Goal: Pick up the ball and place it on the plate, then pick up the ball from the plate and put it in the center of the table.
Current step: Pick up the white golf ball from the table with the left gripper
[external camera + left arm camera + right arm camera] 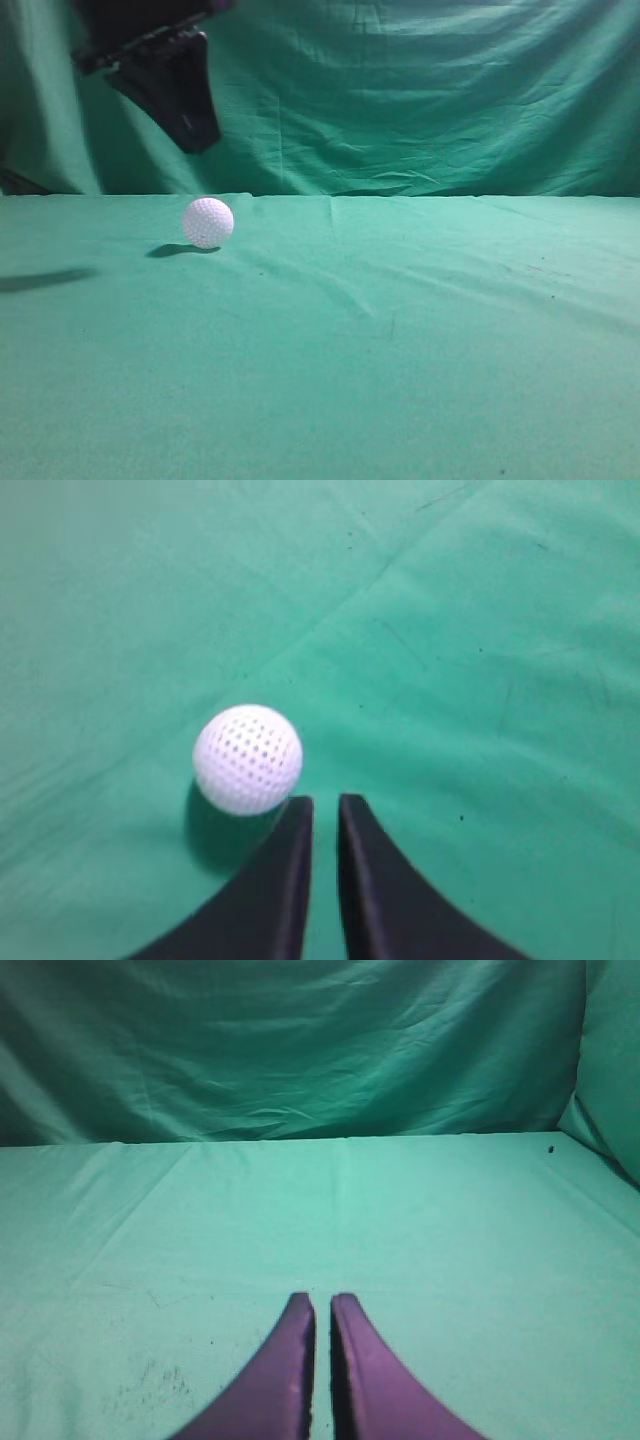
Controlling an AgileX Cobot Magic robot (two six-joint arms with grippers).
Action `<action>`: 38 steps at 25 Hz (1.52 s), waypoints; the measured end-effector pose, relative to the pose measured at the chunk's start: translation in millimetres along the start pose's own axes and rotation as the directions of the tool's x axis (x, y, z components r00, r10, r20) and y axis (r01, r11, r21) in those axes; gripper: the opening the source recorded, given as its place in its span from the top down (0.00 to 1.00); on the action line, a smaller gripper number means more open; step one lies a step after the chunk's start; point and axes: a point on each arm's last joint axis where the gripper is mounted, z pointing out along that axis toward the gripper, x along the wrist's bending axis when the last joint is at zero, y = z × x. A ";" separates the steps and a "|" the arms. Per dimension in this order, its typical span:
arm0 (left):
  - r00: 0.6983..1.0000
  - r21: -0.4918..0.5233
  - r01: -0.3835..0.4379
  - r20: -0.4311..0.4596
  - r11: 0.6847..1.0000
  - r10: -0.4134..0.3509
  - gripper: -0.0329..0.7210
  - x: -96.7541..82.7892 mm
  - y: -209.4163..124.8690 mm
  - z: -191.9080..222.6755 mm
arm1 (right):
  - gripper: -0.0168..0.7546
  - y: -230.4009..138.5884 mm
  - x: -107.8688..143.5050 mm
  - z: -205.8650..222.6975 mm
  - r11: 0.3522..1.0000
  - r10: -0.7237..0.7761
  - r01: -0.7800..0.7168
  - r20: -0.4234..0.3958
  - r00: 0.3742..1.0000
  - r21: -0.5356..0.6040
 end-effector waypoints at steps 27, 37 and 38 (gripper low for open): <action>0.999 0.092 -0.025 -0.039 0.995 0.029 0.18 19.6 3.2 71.9 | 0.92 0.2 0.4 0.0 1.000 0.023 -0.023 -0.004 1.000 -0.001; 0.999 0.102 -0.022 -0.031 0.995 0.026 0.53 19.2 6.9 69.7 | 0.92 0.2 0.6 0.0 0.999 0.032 -0.032 -0.006 0.999 -0.001; 1.000 0.116 -0.009 -0.021 0.993 0.012 0.56 18.4 8.7 67.6 | 0.92 0.2 0.6 0.0 0.999 0.032 -0.032 -0.006 0.999 -0.001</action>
